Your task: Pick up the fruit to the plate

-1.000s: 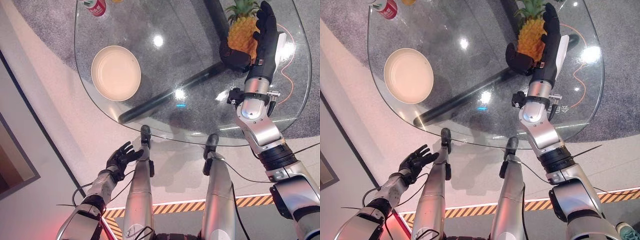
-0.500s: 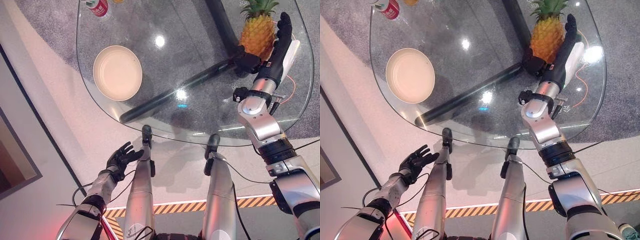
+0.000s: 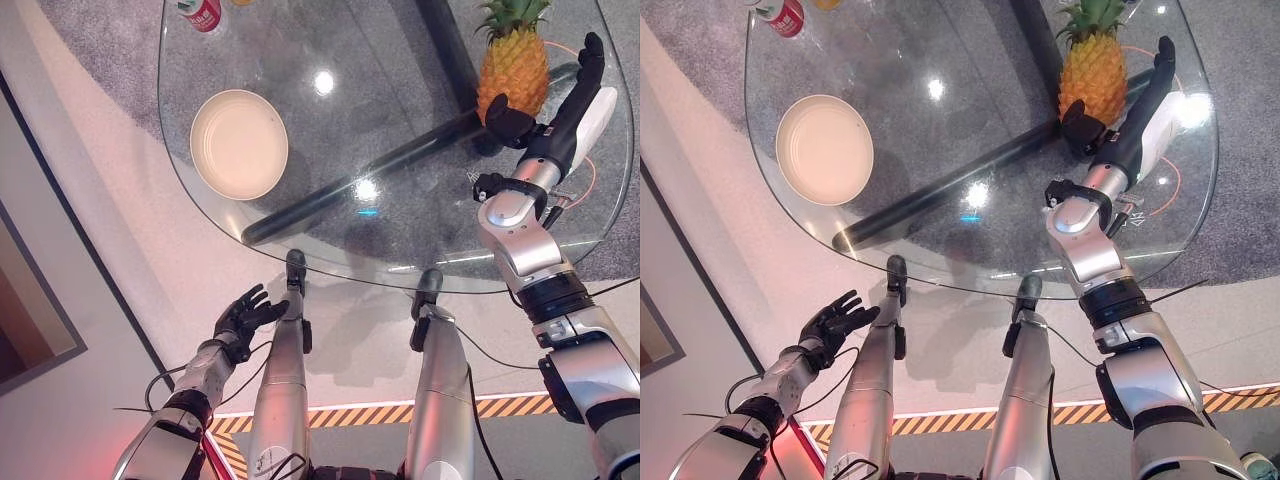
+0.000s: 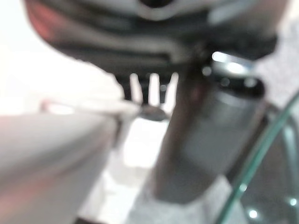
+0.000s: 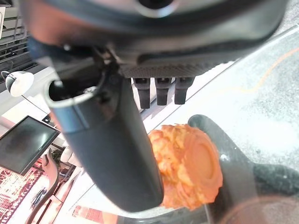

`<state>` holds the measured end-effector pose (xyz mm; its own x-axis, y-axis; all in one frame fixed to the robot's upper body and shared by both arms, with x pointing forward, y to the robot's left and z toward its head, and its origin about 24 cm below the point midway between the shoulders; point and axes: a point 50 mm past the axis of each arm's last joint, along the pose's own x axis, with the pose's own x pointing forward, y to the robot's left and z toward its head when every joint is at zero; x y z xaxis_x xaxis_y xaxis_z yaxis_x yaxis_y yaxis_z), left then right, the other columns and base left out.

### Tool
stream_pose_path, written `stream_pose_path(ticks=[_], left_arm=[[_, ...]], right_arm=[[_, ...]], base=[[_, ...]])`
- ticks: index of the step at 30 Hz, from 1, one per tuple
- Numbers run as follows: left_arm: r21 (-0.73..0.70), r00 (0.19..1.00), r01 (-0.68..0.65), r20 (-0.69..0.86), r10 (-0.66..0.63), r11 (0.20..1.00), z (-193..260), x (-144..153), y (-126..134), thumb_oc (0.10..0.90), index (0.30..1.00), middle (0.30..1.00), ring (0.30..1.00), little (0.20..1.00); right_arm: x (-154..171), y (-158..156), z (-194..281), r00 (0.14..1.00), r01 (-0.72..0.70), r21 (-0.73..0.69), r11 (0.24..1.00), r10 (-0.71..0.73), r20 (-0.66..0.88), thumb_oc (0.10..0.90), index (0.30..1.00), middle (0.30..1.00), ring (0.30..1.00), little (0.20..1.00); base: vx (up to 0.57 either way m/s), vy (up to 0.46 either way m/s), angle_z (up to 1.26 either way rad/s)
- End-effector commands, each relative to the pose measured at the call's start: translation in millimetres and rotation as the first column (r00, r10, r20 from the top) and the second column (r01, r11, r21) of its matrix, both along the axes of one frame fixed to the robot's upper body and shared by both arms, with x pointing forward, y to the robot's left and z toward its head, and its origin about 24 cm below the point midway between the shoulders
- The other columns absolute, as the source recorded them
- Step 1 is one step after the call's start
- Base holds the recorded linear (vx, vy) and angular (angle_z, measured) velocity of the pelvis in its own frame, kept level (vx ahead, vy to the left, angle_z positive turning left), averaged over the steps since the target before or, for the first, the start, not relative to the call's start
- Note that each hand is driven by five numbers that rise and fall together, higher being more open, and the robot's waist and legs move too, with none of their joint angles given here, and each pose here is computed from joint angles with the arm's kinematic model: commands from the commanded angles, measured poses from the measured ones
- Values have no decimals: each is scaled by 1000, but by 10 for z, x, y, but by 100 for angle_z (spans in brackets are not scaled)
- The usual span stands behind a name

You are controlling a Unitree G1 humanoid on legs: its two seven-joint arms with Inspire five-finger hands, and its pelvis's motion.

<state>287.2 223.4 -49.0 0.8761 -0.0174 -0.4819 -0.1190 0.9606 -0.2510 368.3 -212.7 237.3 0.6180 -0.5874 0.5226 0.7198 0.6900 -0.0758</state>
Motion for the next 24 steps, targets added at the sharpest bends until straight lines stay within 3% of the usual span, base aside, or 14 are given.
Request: stream_pose_path(ticks=[1, 24], left_arm=[[33, 1000, -11, -22, 12, 999, -42, -54, 72, 800, 900, 900, 900, 900], [36, 999, 15, -29, -13, 999, -58, -67, 44, 800, 900, 900, 900, 900]], right_arm=[[-64, 33, 519, 981, 11, -33, 999, -4, 196, 800, 900, 900, 900, 900], [133, 101, 343, 992, -121, 24, 992, 121, -23, 800, 900, 900, 900, 900]], base=[[0, 0, 0], [0, 0, 0]])
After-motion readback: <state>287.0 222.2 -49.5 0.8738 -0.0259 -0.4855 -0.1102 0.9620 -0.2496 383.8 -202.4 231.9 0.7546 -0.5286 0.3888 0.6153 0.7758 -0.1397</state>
